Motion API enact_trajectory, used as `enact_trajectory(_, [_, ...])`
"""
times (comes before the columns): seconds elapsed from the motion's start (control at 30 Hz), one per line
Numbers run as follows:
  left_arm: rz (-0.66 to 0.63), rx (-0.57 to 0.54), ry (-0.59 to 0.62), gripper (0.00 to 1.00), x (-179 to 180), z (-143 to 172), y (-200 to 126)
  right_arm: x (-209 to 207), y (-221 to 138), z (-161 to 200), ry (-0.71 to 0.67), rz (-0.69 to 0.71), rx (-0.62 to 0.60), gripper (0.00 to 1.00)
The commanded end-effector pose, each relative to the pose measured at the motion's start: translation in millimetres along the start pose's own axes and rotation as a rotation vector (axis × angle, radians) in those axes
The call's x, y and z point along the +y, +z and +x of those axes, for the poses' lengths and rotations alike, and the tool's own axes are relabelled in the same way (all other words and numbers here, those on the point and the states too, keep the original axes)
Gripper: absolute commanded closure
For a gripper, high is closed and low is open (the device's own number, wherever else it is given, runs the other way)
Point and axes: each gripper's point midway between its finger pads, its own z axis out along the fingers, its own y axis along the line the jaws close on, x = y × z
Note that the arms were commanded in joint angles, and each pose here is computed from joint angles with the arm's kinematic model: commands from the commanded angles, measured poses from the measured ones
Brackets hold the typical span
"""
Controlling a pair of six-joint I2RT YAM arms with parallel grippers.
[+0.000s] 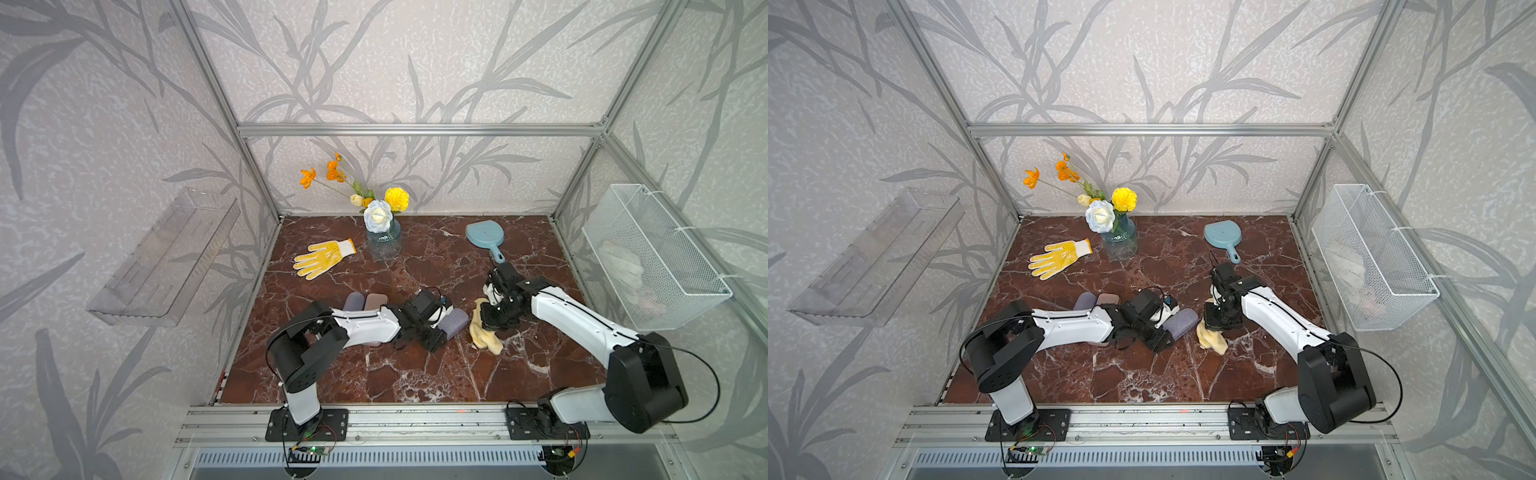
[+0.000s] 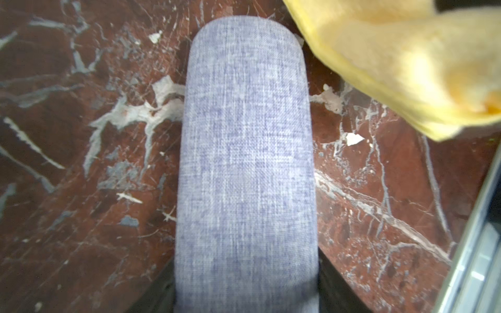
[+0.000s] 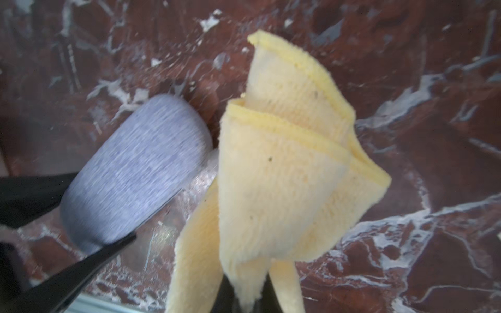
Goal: Wipe the eyeglass case
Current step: Wipe the dirt from the eyeglass case.
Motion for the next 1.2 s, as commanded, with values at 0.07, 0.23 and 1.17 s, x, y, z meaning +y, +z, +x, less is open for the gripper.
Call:
enact_trajectory(0.07, [0.220,0.136,-0.133,1.00,-25,31,-5,19,-5,-31,-0.070,0.146,-0.184,1.00])
enact_trajectory(0.23, [0.308,0.086,-0.229,1.00,-23,20,-5,72,7,5,-0.206,0.051,-0.170,1.00])
enact_trajectory(1.17, [0.386,0.029,-0.366,1.00,-5,23,-12,-13,4,-44,-0.172,0.340,-0.226,1.00])
